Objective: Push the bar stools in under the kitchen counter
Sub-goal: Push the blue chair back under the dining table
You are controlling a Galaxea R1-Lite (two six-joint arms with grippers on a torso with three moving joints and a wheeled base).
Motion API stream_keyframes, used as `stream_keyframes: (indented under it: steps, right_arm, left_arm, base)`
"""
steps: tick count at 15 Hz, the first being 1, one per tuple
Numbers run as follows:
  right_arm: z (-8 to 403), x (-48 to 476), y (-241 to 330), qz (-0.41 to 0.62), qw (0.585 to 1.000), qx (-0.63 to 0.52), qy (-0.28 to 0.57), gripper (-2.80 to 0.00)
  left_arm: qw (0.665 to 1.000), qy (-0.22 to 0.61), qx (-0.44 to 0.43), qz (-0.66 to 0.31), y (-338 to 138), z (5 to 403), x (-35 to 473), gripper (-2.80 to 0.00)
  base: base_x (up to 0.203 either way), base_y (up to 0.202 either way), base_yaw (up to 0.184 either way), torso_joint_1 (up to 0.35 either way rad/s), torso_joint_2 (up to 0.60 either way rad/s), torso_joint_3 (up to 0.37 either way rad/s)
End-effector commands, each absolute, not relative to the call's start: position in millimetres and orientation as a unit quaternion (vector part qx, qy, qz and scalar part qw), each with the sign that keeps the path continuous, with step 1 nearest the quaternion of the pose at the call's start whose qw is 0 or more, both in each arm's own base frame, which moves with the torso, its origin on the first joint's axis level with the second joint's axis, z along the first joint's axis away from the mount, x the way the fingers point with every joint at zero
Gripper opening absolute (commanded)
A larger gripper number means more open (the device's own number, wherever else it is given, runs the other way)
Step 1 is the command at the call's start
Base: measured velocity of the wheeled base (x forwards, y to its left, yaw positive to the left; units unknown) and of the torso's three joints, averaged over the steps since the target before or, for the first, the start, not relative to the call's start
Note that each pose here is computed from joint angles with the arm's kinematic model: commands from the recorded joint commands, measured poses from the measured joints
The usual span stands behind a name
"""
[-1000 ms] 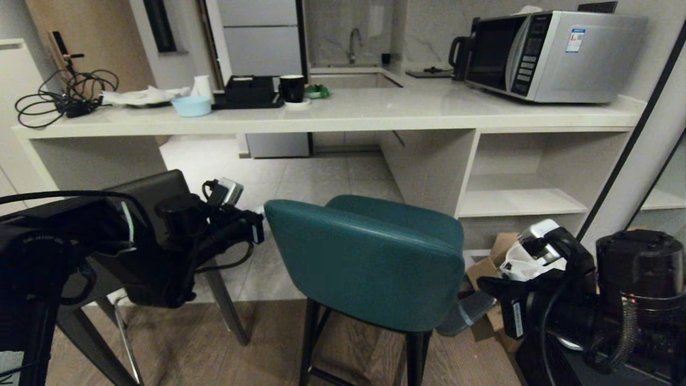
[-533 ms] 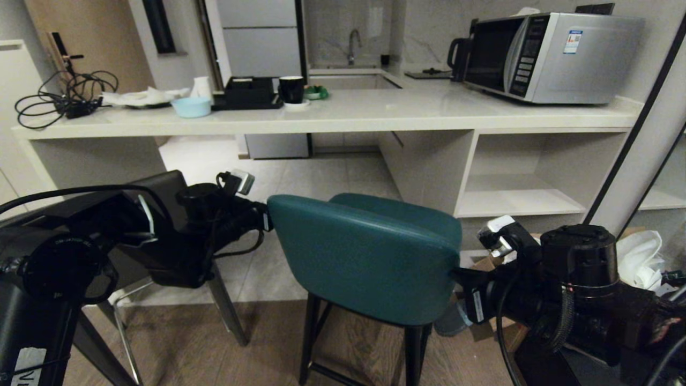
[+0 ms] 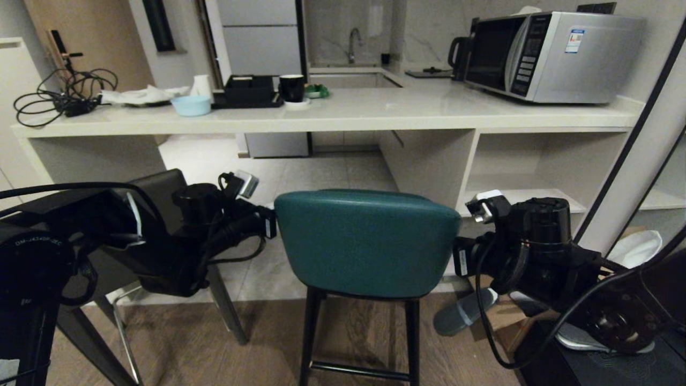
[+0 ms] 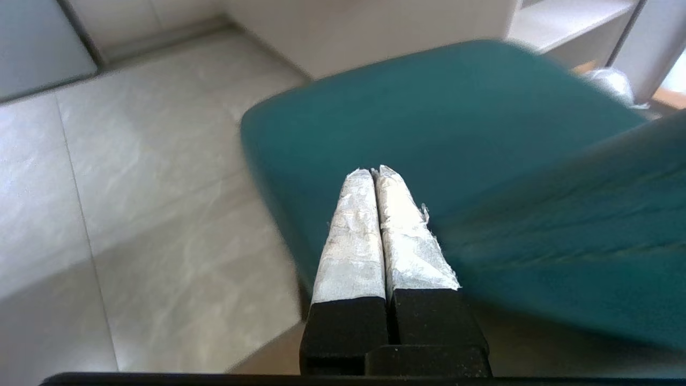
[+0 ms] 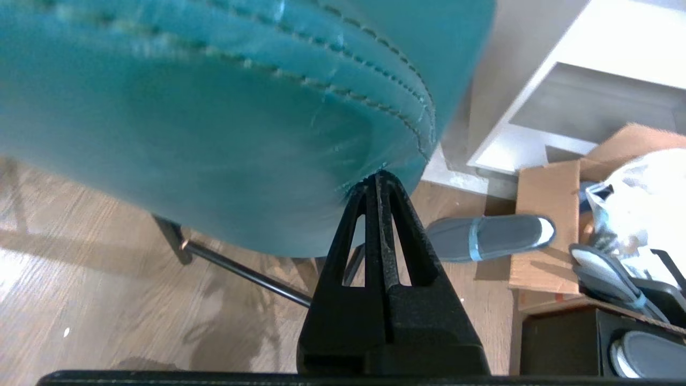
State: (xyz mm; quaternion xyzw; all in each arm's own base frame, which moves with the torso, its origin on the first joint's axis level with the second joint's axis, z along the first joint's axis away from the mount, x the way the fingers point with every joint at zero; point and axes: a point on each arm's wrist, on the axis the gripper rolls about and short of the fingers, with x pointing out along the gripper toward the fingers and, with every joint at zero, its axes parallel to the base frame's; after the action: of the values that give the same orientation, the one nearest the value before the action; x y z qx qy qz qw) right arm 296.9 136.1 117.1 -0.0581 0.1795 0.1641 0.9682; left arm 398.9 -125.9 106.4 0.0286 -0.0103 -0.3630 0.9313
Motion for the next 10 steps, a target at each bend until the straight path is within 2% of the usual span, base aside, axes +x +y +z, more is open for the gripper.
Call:
stream_keyframes:
  steps: [1,6,10]
  right_arm:
    - [117,318,120,0.130,0.975,-0.051,0.175,-2.80]
    - [116,324,110,0.113,0.977,-0.047,0.175,-2.80]
    - [131,304,112,0.125,0.978,-0.045,0.158,-2.80]
  left_arm:
    - [0.912,-0.038,0.027,-0.409,-158,129,374,-2.80]
    - [0.915,-0.023,0.027,-0.402,-155,123,368,-2.80]
    - [0.948,-0.034,0.028,-0.316,-123,133,379,-2.80]
  base:
    - [0.000,0.000,0.000,0.000,0.00,0.000]
    - [0.000,0.000,0.000,0.000,0.00,0.000]
    - [0.000,0.000,0.000,0.000,0.00,0.000]
